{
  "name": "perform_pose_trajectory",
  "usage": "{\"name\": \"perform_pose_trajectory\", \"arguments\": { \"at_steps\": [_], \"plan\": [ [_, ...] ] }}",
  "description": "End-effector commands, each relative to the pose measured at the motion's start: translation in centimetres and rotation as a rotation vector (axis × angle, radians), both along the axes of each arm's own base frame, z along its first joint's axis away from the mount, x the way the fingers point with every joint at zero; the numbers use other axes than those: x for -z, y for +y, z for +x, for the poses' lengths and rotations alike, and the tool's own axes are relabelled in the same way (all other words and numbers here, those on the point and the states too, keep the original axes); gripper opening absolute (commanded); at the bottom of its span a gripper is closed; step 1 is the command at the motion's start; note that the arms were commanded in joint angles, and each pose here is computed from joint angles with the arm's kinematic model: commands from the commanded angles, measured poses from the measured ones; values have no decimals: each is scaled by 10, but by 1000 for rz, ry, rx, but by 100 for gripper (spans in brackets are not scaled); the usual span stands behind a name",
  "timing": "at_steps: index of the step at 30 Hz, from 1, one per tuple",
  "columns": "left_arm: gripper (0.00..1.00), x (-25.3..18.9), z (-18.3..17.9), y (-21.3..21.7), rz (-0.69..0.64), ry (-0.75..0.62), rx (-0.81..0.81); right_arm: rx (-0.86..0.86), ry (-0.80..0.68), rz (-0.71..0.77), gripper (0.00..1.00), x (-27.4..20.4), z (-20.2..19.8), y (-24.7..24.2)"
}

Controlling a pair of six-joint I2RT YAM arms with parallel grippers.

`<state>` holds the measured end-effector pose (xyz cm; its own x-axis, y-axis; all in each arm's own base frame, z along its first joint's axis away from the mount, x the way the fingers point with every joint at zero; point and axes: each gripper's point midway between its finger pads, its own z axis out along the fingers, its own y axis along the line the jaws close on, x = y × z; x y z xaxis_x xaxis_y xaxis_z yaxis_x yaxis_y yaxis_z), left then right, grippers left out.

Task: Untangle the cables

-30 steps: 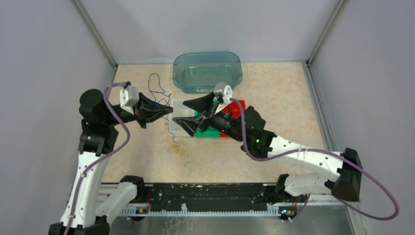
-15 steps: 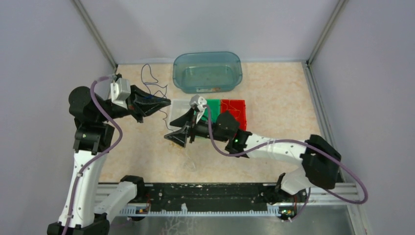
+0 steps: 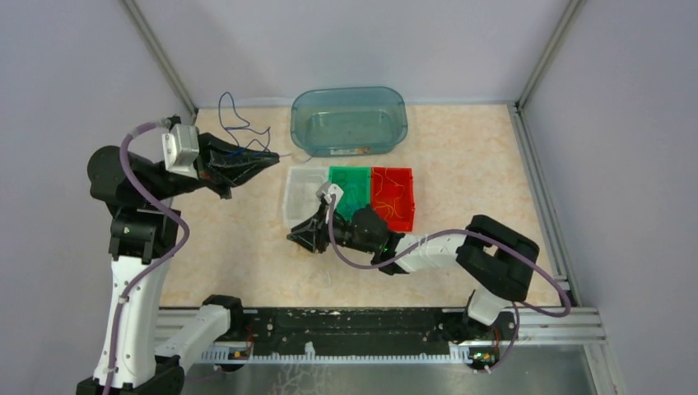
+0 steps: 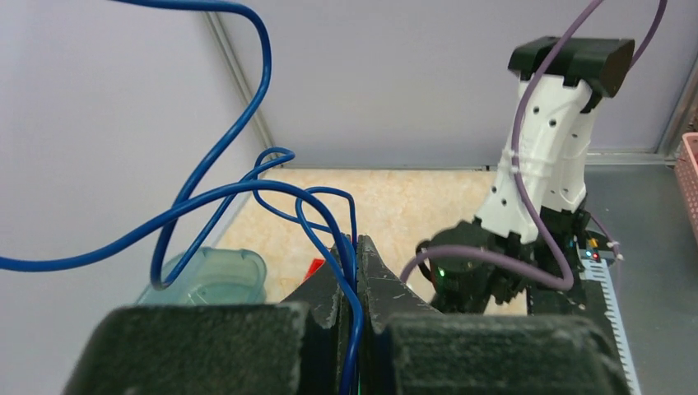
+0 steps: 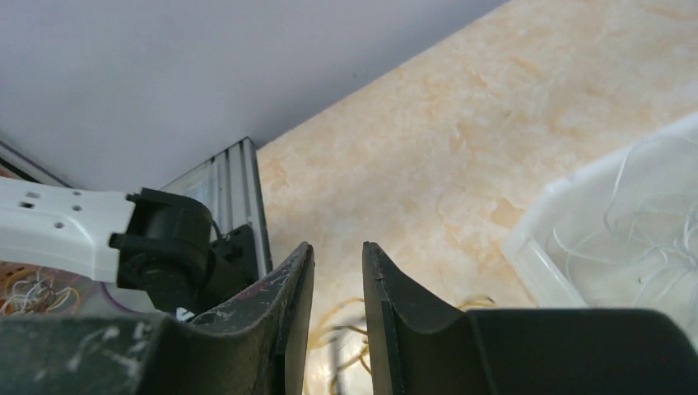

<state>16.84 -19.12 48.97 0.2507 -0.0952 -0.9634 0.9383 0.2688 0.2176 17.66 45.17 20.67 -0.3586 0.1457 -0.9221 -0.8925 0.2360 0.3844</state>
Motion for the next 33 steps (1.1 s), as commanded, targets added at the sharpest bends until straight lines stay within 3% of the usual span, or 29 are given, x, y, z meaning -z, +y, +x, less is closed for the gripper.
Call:
{"name": "perform_pose_trajectory", "arguments": {
  "at_steps": [1,7,10,16,19,27,33],
  "plan": [
    [0,-36,-8,3,-46,-100,-25,44,26,51,29,15,3,2],
    [0,-63,-10,5,-76,-155,-45,83,39,65,43,27,1,-5],
    [0,-55,-6,3,-71,-118,-34,116,-26,137,55,-7,1,-20],
    [0,-21,6,-1,-53,-21,-19,202,-158,208,66,-78,2,-64],
    [0,4,18,-3,-41,36,-19,279,-194,199,68,-102,6,-92],
    [0,66,56,-25,7,159,-5,709,-121,96,67,-83,48,-182],
    [0,131,102,-54,97,254,-44,875,-98,107,66,-87,56,-225]
  ]
}}
